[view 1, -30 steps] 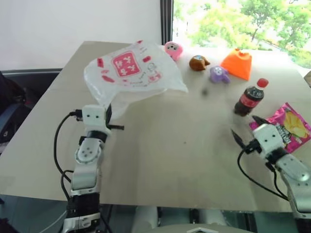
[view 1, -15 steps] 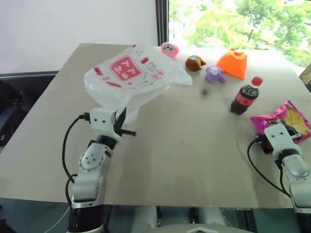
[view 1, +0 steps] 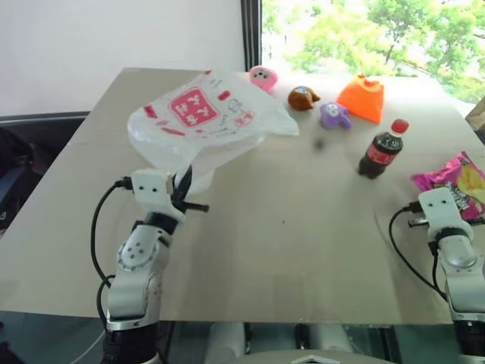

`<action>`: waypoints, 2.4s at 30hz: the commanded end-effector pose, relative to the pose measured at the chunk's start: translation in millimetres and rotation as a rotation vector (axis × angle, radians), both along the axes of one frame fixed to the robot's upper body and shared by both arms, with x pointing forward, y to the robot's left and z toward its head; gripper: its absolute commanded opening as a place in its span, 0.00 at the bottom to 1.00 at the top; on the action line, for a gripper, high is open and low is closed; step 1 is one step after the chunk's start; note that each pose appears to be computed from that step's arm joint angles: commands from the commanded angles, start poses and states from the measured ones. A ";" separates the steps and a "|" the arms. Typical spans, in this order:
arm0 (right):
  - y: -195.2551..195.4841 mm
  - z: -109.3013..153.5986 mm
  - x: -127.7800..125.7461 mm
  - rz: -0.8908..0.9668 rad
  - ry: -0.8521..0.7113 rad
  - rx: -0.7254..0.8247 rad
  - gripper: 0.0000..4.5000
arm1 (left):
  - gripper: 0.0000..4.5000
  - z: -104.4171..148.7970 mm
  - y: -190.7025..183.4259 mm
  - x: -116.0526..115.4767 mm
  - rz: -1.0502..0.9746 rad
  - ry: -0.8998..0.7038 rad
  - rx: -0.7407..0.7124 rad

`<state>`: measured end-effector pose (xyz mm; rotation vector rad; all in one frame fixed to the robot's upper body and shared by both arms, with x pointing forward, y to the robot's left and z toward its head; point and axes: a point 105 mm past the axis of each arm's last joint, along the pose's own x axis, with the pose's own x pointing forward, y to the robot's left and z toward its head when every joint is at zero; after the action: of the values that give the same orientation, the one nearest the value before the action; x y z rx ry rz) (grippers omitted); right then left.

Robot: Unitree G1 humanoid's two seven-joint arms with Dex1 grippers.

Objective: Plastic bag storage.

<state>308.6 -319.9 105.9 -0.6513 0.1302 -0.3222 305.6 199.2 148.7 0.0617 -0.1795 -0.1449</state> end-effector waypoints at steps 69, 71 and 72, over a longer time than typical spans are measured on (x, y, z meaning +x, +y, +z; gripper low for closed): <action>223.5 0.4 23.9 0.907 0.542 0.784 0.99 | 0.00 -0.3 -13.9 -10.7 -0.181 0.000 -0.113; 230.8 -5.1 15.9 0.943 0.596 0.766 0.99 | 0.00 -1.8 -14.7 -11.5 -0.183 0.003 -0.107; 234.7 -7.5 11.1 0.967 0.623 0.750 0.99 | 0.00 -2.5 -15.1 -11.9 -0.184 0.004 -0.106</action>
<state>327.9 -91.7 100.6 0.0308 0.4551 0.8020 296.1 184.9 139.2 -0.0824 -0.1524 -0.3090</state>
